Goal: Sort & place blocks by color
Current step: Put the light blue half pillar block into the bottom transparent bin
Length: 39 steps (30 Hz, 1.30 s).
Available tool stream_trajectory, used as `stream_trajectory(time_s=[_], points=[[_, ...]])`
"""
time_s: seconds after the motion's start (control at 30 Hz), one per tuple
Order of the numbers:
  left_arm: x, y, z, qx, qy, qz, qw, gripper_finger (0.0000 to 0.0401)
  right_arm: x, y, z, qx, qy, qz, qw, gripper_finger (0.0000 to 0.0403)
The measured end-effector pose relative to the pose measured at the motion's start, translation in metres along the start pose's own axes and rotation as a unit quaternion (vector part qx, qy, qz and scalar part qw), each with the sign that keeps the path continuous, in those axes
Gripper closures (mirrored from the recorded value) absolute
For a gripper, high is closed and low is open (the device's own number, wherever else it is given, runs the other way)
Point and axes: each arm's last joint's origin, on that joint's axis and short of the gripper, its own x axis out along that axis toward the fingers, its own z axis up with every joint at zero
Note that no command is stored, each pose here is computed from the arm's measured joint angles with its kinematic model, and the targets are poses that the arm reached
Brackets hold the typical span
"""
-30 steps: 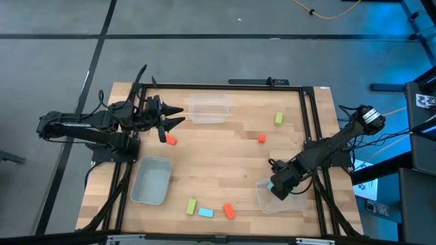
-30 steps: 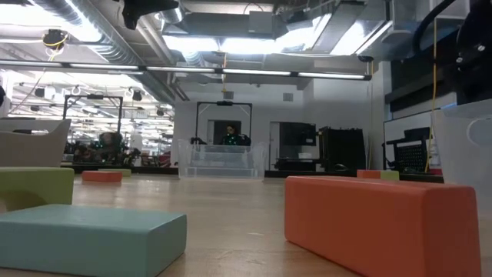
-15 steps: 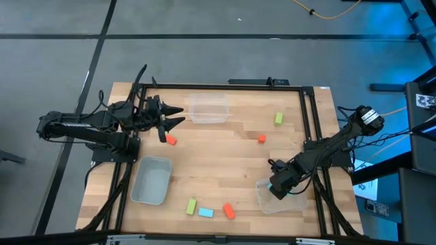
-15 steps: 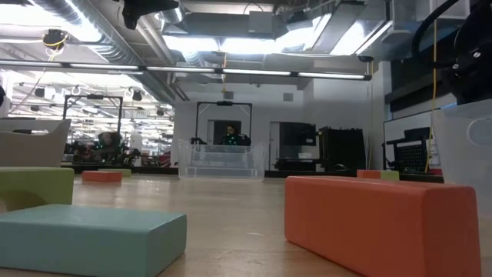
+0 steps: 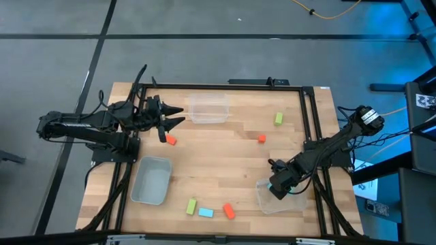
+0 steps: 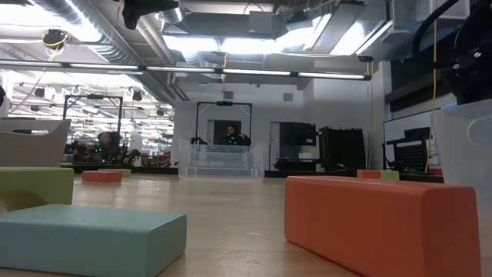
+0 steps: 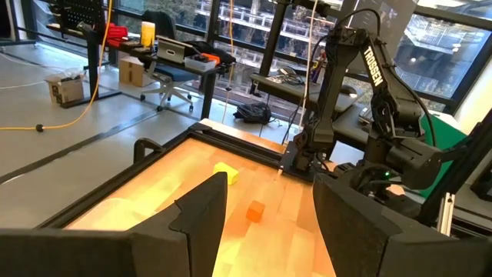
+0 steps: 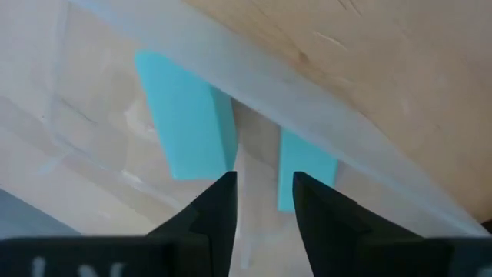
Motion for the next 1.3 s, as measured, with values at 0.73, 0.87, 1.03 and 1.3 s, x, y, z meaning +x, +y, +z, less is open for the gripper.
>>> stream_trajectory(time_s=[0.73,0.87,1.03,1.3], points=[[0.0,0.0,0.0,0.0,0.0,0.0,1.0,0.0214,-0.106,0.007,-0.021,-0.253,-0.107,0.259,0.926,0.027],[0.0,0.0,0.0,0.0,0.0,0.0,1.0,0.0214,-0.127,0.005,-0.015,-0.249,-0.235,0.303,0.889,0.027],[0.0,-0.001,0.002,-0.004,-0.01,-0.003,1.0,0.0214,-0.147,0.007,0.01,-0.247,-0.391,0.299,0.835,0.027],[-0.001,-0.003,0.01,-0.016,-0.052,-0.017,0.998,0.0214,-0.162,-0.002,0.067,-0.259,-0.551,0.293,0.737,0.027]])
